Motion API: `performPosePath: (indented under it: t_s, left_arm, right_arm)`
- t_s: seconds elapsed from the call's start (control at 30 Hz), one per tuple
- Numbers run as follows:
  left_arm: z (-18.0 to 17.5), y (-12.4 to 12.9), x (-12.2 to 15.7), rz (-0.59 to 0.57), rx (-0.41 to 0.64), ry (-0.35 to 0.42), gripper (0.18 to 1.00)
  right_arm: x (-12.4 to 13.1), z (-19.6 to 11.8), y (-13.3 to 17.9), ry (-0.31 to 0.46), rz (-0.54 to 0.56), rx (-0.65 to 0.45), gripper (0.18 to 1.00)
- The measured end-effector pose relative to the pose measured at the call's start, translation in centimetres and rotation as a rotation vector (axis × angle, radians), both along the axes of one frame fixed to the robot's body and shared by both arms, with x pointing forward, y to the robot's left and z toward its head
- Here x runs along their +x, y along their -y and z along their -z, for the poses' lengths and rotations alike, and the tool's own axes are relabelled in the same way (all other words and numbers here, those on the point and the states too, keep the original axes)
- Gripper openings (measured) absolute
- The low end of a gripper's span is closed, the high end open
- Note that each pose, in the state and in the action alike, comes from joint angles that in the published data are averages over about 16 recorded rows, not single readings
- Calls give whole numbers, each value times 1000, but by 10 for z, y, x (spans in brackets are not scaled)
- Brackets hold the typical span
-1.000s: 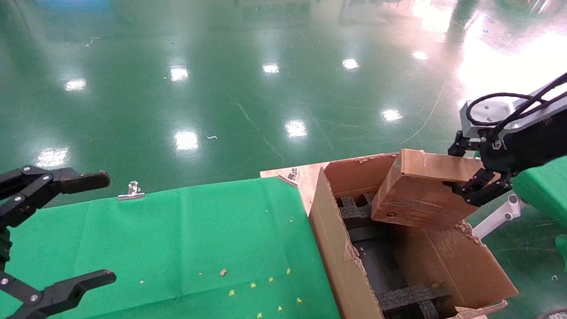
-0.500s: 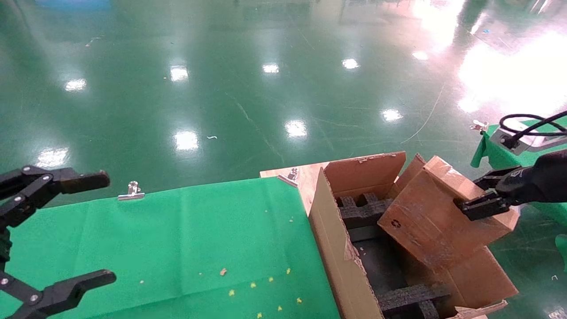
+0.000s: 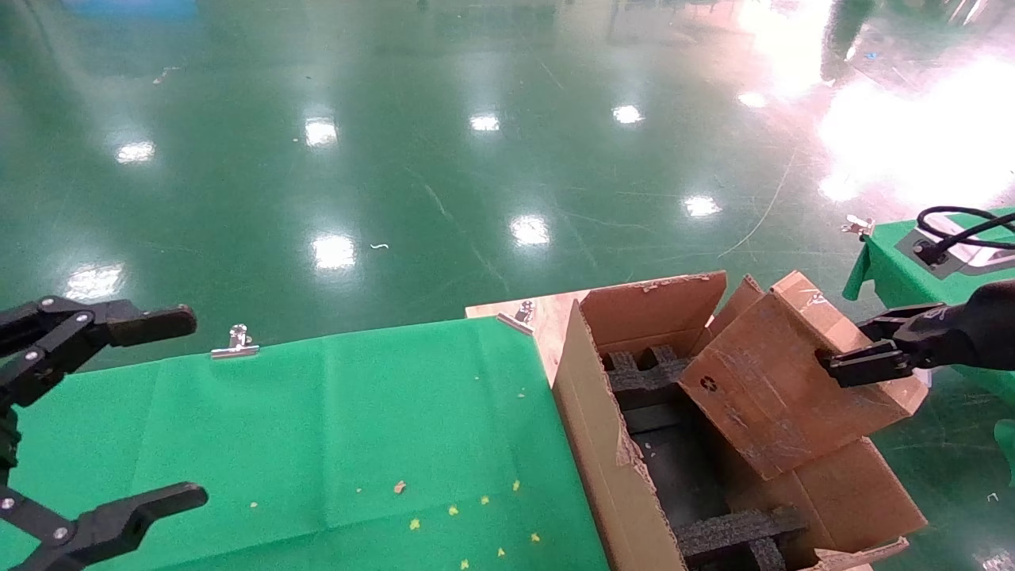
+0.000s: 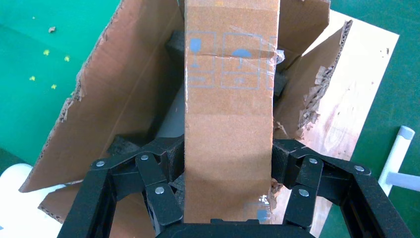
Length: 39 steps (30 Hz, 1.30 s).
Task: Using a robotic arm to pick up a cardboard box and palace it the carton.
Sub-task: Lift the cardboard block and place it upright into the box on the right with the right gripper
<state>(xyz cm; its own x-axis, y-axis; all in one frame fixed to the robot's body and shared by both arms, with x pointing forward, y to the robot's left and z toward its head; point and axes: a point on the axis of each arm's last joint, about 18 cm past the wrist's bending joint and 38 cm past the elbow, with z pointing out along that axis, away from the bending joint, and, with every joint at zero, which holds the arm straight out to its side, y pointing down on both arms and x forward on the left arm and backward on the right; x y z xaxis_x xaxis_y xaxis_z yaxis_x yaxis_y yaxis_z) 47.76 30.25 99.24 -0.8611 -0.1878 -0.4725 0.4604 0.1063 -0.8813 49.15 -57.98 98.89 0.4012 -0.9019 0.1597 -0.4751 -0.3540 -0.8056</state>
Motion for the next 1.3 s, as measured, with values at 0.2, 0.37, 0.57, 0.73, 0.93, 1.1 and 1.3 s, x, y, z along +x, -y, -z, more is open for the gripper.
performPosePath:
  t_s: [0.2, 0.37, 0.57, 0.73, 0.93, 1.1, 1.3]
  left_arm:
    - [0, 0, 0, 0, 0, 0, 1000]
    - [0, 0, 0, 0, 0, 0, 1000]
    - [0, 0, 0, 0, 0, 0, 1000]
    - [0, 0, 0, 0, 0, 0, 1000]
    - [0, 0, 0, 0, 0, 0, 1000]
    - [0, 0, 0, 0, 0, 0, 1000]
    - [0, 0, 0, 0, 0, 0, 1000]
  right_arm:
    - [3, -2, -1, -8, 7, -10, 301]
    - [12, -1, 3, -31, 66, -7, 301]
    - [27, 4, 4, -67, 165, 11, 300]
    - [42, 11, 0, -96, 246, 24, 300]
    - [56, 22, -12, -121, 315, 30, 299]
    - [67, 33, -23, -127, 358, 28, 299]
    - [79, 49, -35, -119, 395, 26, 298]
